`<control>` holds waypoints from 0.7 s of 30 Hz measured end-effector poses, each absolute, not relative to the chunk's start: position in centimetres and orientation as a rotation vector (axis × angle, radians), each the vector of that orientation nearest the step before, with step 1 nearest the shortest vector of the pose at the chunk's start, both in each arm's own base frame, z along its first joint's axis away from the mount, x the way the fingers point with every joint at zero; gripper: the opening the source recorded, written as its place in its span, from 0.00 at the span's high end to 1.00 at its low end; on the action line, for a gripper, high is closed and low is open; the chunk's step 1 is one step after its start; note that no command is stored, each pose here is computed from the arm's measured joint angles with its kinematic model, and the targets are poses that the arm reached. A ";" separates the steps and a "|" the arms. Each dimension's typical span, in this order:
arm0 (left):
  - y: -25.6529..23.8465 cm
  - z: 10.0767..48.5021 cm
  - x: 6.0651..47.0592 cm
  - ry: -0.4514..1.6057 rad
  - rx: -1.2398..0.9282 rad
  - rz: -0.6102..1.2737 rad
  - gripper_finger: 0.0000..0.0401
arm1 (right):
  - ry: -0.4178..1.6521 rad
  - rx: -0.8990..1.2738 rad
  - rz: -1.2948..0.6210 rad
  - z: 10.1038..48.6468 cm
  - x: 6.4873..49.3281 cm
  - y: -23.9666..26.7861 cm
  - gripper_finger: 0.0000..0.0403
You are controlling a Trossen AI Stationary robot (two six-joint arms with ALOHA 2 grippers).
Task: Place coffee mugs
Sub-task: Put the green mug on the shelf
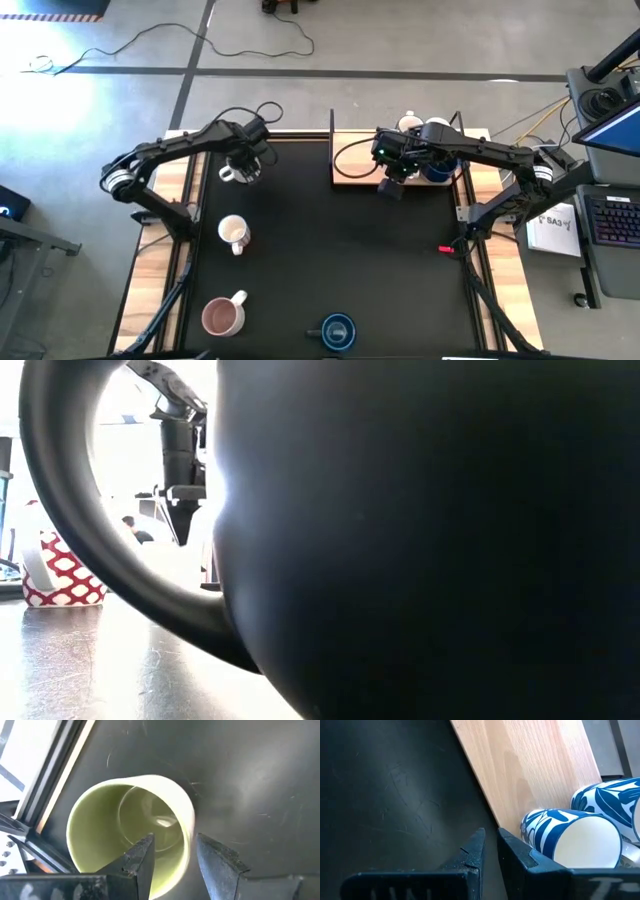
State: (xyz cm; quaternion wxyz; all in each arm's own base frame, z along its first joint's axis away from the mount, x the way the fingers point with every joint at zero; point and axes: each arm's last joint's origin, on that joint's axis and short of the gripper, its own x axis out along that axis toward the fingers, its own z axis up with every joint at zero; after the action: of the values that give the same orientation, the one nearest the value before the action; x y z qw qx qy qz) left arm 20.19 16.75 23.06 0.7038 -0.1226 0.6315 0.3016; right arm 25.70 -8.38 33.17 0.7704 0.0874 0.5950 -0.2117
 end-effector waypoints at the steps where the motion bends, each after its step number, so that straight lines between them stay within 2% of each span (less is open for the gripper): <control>1: 16.9 22.9 20.2 1.417 -0.270 0.664 0.68 | 1.291 0.189 -0.459 33.2 25.7 -8.4 0.90; 10: 17.8 20.8 21.0 1.479 -0.280 0.640 0.69 | 1.294 0.185 -0.455 33.2 25.7 -8.4 0.90; 13: 17.8 20.6 21.1 1.481 -0.283 0.610 0.76 | 1.299 0.188 -0.451 33.1 25.6 -8.3 0.90; 18: 17.6 20.5 21.3 1.446 -0.361 0.515 0.95 | 1.297 0.192 -0.454 33.1 25.6 -8.3 0.90; 21: 17.4 20.5 21.5 1.415 -0.397 0.463 0.97 | 1.297 0.192 -0.455 33.1 25.6 -8.3 0.90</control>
State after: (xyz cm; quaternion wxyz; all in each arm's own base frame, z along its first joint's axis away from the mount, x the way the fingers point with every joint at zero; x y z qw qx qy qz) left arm 21.53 17.43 20.54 0.7177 -0.1793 0.6395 0.2093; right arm 25.64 -8.35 33.15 0.7686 0.0887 0.5979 -0.2096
